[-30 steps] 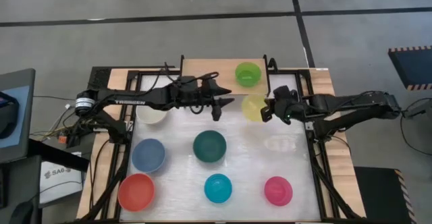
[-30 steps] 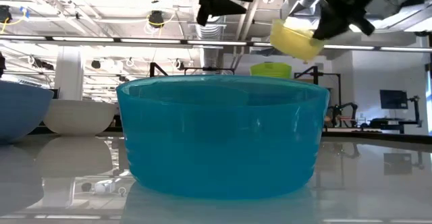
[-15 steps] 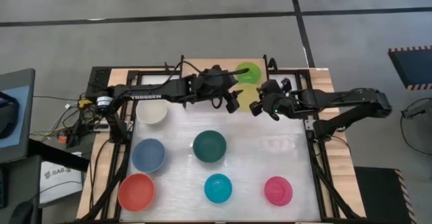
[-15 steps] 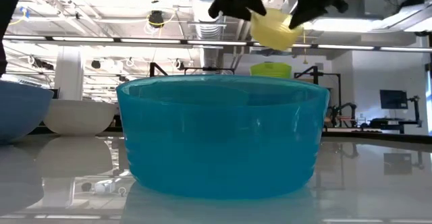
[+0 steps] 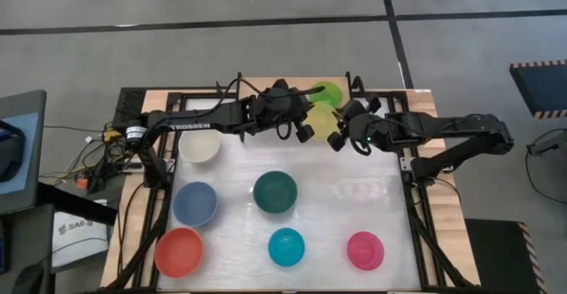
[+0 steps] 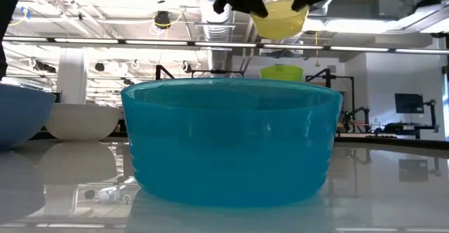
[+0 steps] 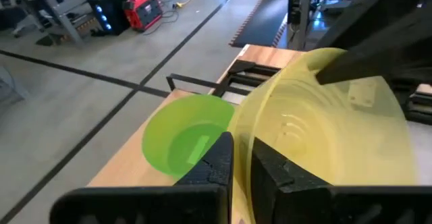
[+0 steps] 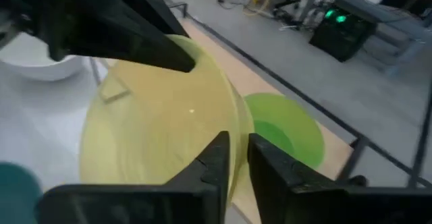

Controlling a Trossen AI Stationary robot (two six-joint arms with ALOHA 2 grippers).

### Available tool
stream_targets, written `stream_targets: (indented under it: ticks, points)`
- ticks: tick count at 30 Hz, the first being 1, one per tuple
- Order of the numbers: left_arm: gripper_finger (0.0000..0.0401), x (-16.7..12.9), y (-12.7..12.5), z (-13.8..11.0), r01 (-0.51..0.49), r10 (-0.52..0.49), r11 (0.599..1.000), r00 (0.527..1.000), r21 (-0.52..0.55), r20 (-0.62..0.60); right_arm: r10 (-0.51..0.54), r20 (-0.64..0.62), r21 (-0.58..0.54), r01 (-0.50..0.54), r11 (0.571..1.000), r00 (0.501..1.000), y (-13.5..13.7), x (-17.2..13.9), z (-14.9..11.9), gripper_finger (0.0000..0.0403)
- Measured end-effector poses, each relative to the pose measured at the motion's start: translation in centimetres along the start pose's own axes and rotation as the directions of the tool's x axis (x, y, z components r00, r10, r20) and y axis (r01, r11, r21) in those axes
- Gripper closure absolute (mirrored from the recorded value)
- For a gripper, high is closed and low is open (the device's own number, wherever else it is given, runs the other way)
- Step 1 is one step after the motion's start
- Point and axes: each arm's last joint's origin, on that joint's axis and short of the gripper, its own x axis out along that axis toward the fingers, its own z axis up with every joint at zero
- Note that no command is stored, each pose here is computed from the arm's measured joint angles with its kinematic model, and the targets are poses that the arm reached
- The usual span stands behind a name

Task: Place and stack bowls onto a shelf
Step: Stack the small yellow bowl on top of the small green bowl on the shelf

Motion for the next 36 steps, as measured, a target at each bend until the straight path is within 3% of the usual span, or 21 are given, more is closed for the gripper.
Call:
stream_targets:
  ticks: [5,10,13,18,24,28,36]
  points:
    - [0.0400,0.3,0.8,0.2,-0.029,0.029,1.000,0.999,-0.002,0.017,0.020,0.047,0.045,-0.022,0.999,0.999,-0.5,-0.6,0.6,0.0257]
    - [0.0401,1.1,3.3,0.5,-0.076,0.080,0.994,0.995,-0.076,0.057,-0.097,0.148,0.107,0.082,0.991,0.984,-2.0,-2.1,2.3,0.0189]
    - [0.0401,1.9,5.4,0.6,-0.111,0.123,0.984,0.989,-0.142,0.083,-0.156,0.185,0.155,0.128,0.980,0.970,-3.4,-3.3,3.3,0.0167]
    - [0.0401,4.7,8.6,-0.5,-0.083,0.118,0.956,0.987,-0.281,0.112,-0.192,0.204,0.202,0.150,0.968,0.960,-4.8,-3.9,4.4,0.0165]
    - [0.0401,7.6,9.9,-1.4,-0.027,0.069,0.927,0.993,-0.374,0.099,-0.195,0.156,0.223,0.157,0.962,0.968,-5.7,-3.8,3.8,0.0169]
    - [0.0401,9.3,9.7,-1.3,0.010,0.017,0.938,0.997,-0.345,0.076,-0.196,0.101,0.241,0.167,0.956,0.975,-5.9,-3.5,3.2,0.0170]
    - [0.0401,10.8,9.7,-0.7,-0.021,-0.001,0.975,0.995,-0.220,-0.097,-0.196,0.042,0.271,0.178,0.946,0.980,-6.2,-3.3,2.5,0.0170]
